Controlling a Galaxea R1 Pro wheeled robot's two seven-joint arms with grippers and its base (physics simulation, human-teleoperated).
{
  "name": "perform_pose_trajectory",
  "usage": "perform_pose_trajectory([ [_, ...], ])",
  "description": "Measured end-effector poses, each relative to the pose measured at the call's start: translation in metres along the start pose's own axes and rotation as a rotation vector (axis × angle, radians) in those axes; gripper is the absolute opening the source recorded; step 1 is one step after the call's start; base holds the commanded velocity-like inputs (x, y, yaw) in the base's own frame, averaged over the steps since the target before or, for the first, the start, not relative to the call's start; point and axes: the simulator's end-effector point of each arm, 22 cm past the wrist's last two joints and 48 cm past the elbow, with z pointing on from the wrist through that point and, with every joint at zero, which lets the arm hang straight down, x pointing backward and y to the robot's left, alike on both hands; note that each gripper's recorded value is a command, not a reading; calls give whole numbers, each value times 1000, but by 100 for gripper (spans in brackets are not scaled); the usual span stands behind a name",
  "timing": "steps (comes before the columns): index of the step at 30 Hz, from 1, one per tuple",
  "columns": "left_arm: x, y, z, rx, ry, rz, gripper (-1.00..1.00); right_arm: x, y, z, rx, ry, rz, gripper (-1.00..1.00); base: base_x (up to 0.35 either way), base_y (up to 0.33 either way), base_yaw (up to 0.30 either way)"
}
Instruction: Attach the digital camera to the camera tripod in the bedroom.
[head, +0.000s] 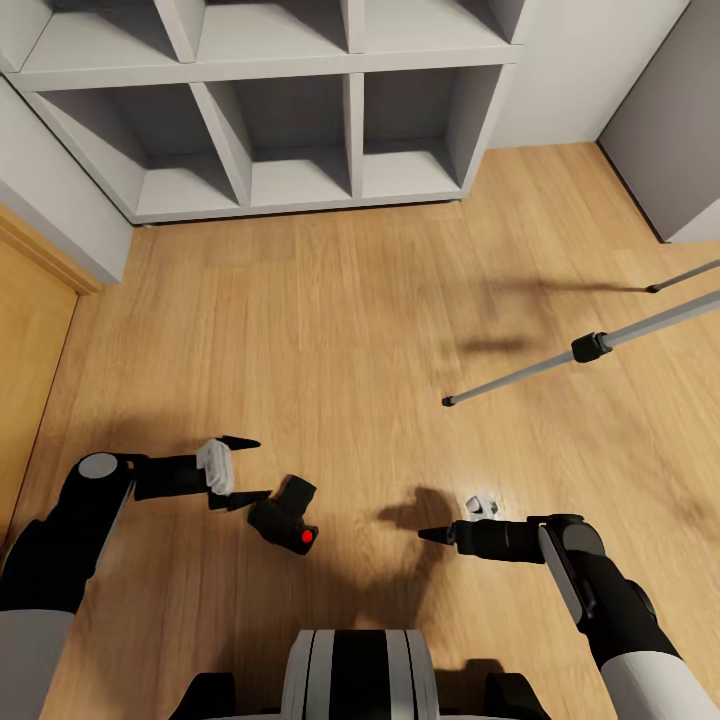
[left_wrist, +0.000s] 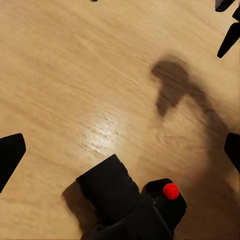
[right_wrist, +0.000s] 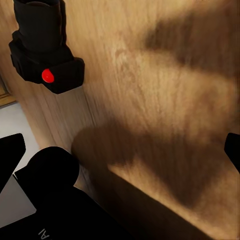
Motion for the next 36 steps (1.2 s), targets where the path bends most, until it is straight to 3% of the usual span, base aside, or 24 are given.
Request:
perform_pose_trajectory([
  [10, -1, -4, 6, 8, 3, -13, 100, 0, 0, 0, -1, 1, 0, 100, 0, 0, 0],
  [18, 2, 3, -4, -6, 2, -19, 100, 0, 1, 0, -3, 1, 1, 100, 0, 0, 0],
  [27, 0, 33, -30, -116, -46, -55, 100, 0, 1, 0, -3, 2, 0, 100, 0, 0, 0],
  [30, 4, 36, -32, -126, -39, -60, 100, 0, 1, 0, -3, 2, 0, 100, 0, 0, 0],
  [33, 12, 29, -29, -93, 0, -47, 100, 1, 1, 0, -4, 3, 0, 100, 0, 0, 0],
  [34, 34, 5, -37, 32, 103, -9, 100, 1, 1, 0, -5, 3, 1, 100, 0, 0, 0],
  [36, 39, -2, -43, 71, 133, 4, 100, 1, 1, 0, -5, 3, 1, 100, 0, 0, 0],
])
